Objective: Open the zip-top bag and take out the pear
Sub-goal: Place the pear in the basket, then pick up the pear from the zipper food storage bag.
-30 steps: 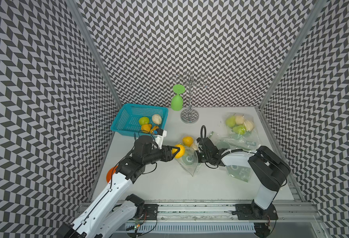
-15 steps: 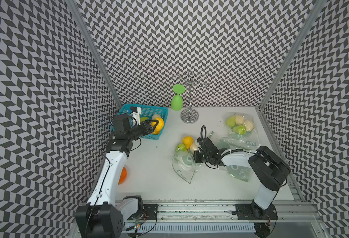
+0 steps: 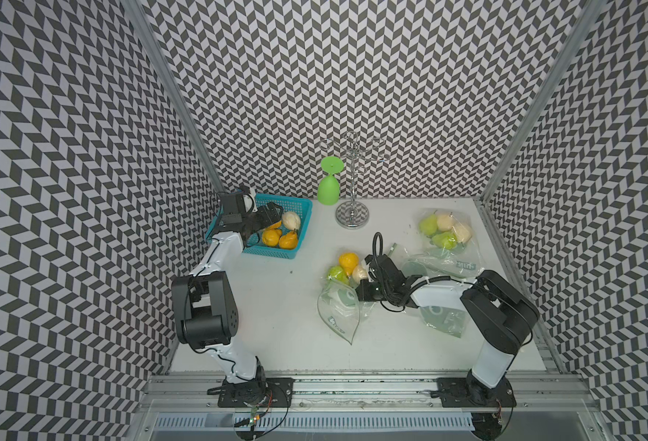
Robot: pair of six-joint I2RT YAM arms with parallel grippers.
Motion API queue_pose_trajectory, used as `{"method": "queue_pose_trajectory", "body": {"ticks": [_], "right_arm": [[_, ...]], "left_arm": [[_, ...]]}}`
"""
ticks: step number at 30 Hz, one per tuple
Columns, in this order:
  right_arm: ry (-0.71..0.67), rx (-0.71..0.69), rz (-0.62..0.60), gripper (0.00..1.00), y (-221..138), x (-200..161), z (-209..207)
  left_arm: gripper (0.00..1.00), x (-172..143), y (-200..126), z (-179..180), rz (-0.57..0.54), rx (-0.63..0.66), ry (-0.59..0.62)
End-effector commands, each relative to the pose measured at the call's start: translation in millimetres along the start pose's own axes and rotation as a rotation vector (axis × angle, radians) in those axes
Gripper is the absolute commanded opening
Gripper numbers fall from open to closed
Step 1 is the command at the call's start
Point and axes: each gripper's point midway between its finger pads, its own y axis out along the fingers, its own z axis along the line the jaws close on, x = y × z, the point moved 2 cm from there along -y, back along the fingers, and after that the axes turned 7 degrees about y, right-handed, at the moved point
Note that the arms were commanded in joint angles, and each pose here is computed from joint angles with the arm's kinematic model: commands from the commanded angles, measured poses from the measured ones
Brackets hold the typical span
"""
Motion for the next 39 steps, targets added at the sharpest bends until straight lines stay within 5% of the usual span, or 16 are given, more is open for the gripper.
{"method": "queue_pose_trajectory", "body": {"ticks": [1, 5, 8, 12, 21, 29, 39], "right_arm": [[-0.015, 0.039, -0.039, 0.0, -9.8, 6.4, 13.5], [-0.019, 0.041, -0.05, 0.0, -16.4, 7.3, 15.4], [-0.022, 0.038, -0.056, 0.0, -19.8, 8.4, 16.5], [-0.014, 0.037, -0.064, 0.0, -22.7, 9.5, 16.9], [-0.004, 0.026, -0.079, 0.0, -29.9, 7.7, 14.8], [0.0, 0.01, -0.084, 0.0, -30.1, -2.1, 12.5], [-0.012, 0.007, -0.02, 0.0, -19.1, -60.0, 33.5]], "left_arm": [[0.92, 36.6, -63.8, -53.1, -0.136, -0.066, 0.09], [0.89, -6.7, -108.9, -97.1, -0.099, -0.174, 0.062], [0.76, -61.7, -131.6, -122.9, -0.026, -0.263, 0.024], [0.42, -140.7, -151.8, -148.8, 0.102, -0.36, -0.069], [0.22, -258.2, -165.2, -153.2, 0.338, -0.365, -0.159], [0.17, -312.9, -138.5, -166.4, 0.468, -0.405, -0.129], [0.24, -324.1, -79.5, -125.8, 0.433, -0.121, 0.032]]}}
